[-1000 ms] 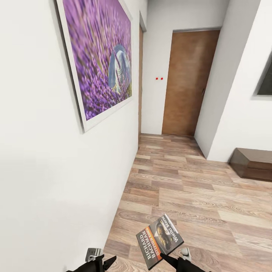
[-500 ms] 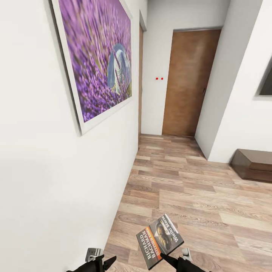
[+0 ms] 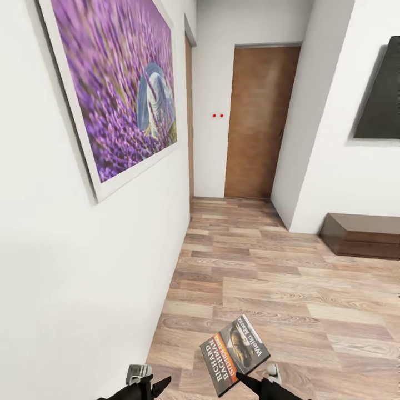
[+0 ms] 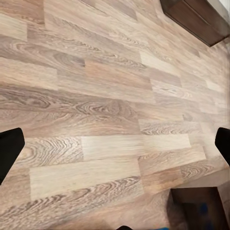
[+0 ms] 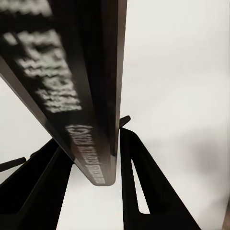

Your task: In the bedroom, move the book from the bed onto either nightstand, and place the two sandals side by side next to the bed.

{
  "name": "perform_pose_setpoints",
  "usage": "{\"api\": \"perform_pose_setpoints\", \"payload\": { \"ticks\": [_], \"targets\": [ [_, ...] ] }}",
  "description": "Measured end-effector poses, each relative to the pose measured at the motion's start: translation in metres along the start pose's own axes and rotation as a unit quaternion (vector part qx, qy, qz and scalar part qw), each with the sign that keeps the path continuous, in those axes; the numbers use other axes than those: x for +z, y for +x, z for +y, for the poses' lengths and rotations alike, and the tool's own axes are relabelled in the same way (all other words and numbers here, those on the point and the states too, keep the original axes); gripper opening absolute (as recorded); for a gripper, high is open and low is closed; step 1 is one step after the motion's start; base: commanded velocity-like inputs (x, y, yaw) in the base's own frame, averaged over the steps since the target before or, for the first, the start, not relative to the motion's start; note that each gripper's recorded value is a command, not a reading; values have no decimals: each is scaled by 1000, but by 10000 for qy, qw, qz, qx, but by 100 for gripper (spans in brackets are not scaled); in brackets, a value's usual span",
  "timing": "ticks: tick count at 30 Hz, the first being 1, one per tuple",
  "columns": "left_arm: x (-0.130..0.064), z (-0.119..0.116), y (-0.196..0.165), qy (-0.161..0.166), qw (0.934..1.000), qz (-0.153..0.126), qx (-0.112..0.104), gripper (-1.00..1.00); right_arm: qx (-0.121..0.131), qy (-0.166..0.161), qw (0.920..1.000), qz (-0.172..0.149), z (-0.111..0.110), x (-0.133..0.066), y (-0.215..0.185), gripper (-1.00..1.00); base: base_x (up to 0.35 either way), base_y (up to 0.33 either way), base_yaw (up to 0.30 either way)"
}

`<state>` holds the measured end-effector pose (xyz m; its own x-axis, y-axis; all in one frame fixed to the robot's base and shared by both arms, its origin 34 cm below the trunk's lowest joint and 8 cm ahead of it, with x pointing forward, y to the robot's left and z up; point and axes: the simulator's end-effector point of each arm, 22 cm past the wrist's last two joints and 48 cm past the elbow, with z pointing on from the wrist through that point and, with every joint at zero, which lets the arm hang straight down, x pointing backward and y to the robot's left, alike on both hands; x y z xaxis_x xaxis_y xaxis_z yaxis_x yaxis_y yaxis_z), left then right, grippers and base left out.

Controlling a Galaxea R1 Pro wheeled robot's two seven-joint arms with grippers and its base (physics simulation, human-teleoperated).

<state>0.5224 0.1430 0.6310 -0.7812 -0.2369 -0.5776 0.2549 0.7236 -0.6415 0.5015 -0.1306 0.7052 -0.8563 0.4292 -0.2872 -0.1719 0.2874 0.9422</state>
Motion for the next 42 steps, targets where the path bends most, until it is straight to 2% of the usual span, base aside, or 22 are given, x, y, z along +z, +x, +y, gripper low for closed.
{"api": "perform_pose_setpoints", "payload": {
  "ticks": [6, 18, 30, 36, 42],
  "targets": [
    [0, 0, 0, -8, 10000, 3, 4, 100, -2, 4, 10000, 9, 0, 0, 0, -100, 32, 0, -22],
    [0, 0, 0, 1, 10000, 3, 6, 100, -1, 0, 10000, 1, 0, 0, 0, -100, 262, -64, -3],
    [0, 0, 0, 0, 10000, 0, 0, 100, -1, 2, 10000, 0, 0, 0, 0, -100, 19, -5, -219],
    [0, 0, 0, -2, 10000, 3, 5, 100, -3, 2, 10000, 18, 0, 0, 1, -100, 51, 0, -36],
    [0, 0, 0, -4, 10000, 4, 8, 100, -5, 3, 10000, 7, 0, 0, 0, -100, 288, 0, -3]
  ]
}}
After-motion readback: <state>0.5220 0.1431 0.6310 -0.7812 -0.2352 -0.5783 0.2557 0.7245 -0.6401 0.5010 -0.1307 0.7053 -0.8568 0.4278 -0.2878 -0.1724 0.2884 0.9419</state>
